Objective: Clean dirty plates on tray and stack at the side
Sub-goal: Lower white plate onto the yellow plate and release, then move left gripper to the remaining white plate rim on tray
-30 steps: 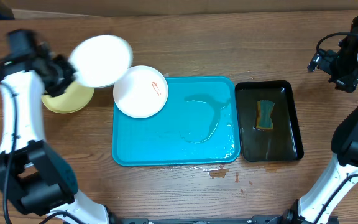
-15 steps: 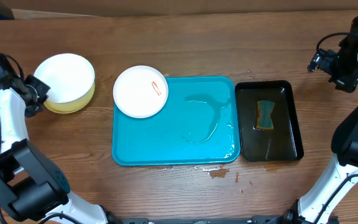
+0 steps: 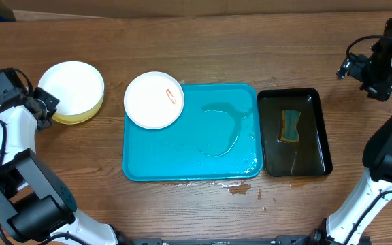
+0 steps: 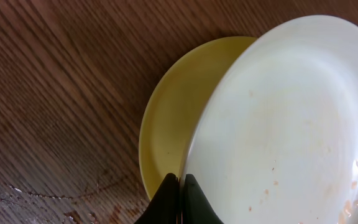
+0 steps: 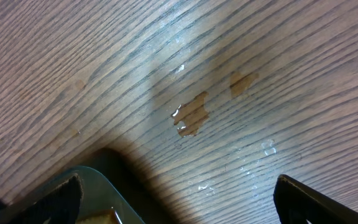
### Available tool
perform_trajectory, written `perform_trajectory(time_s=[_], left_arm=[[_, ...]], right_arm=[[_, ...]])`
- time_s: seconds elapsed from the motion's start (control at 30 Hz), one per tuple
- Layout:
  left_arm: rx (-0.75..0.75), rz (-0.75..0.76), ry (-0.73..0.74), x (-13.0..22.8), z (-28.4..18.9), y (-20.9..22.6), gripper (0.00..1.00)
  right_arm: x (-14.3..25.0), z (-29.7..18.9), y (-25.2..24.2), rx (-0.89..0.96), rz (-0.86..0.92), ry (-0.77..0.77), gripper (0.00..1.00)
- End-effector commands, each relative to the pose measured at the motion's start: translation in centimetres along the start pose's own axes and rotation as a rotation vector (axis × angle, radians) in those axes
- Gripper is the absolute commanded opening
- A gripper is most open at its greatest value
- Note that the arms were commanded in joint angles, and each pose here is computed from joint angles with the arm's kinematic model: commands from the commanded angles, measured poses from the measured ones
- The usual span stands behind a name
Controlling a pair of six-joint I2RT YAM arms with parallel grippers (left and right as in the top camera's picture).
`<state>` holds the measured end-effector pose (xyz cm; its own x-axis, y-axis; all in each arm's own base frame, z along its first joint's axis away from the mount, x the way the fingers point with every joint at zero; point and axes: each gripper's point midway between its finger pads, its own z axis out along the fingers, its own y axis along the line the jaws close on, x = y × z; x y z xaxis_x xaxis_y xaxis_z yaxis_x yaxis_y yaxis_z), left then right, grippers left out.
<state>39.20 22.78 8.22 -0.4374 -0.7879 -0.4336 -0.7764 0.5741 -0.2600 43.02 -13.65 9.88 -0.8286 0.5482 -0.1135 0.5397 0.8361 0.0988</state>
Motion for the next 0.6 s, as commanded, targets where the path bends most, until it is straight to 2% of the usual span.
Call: perform_trajectory(time_s=[0.0, 0.57], left_arm=[[-0.011, -0.004, -0.033, -0.4, -0.6, 0.2, 0.04], [-0.020, -0.004, -0.024, -0.1, 2.5, 0.5, 0.04]], right_arm=[[-0.5, -1.4, 0.3, -0.015, 0.001, -0.036, 1.00], [-0.5, -1.4, 0.3, -0.015, 0.001, -0.036, 1.00]])
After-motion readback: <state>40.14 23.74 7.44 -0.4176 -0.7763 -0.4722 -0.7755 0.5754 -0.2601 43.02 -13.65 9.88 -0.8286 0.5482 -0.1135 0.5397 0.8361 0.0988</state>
